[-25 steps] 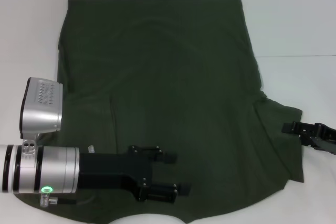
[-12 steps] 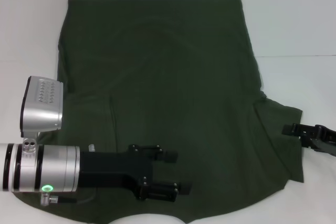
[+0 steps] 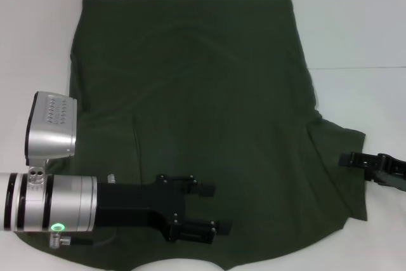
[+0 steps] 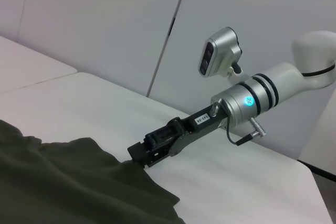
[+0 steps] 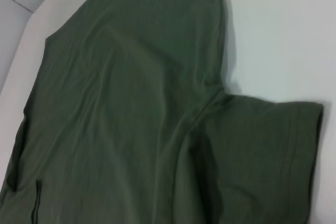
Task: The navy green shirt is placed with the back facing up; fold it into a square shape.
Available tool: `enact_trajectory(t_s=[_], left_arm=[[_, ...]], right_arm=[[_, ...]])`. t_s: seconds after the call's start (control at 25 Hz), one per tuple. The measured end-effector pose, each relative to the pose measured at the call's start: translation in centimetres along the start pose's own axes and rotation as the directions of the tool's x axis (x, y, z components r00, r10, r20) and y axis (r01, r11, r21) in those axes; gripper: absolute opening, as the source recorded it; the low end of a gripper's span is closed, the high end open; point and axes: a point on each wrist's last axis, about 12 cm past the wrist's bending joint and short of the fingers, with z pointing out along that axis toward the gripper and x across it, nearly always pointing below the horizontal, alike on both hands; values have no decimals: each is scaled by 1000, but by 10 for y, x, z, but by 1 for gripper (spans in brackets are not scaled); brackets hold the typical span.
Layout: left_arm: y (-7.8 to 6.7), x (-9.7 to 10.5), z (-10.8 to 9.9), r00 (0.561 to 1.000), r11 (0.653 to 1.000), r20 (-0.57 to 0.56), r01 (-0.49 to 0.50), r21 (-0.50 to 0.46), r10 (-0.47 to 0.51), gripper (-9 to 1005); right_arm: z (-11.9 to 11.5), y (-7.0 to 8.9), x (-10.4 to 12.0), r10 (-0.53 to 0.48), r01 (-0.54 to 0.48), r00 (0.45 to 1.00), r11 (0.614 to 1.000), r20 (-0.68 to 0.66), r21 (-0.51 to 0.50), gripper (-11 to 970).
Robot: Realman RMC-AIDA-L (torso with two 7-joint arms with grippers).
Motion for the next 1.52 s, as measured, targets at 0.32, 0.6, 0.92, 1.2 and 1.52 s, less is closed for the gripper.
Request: enact_trajectory(t_s=[0.32, 0.6, 0.92, 1.2, 1.52], left_arm=[[0, 0, 0, 1000, 1000, 0, 1, -2, -1, 834], [1, 1, -1, 1000, 1000, -1, 2, -10, -2, 831], [1, 2, -2, 1000, 1000, -1, 4, -13, -4, 826], [0, 4, -3, 1000, 1000, 0, 10, -16, -10, 822], [0, 4, -3, 1000, 1000, 3, 12, -16, -12, 818]], right_arm=[[3, 4, 1, 3, -2, 1000, 1000, 25, -28, 800], [10, 4, 5, -3, 3, 999, 1000, 44, -9, 576], [14, 5, 8, -11, 11, 998, 1000, 54, -2, 230], [13, 1, 6, -13, 12, 992, 1000, 123, 4, 13], [11, -2, -2, -28, 26, 977, 1000, 212, 16, 16]])
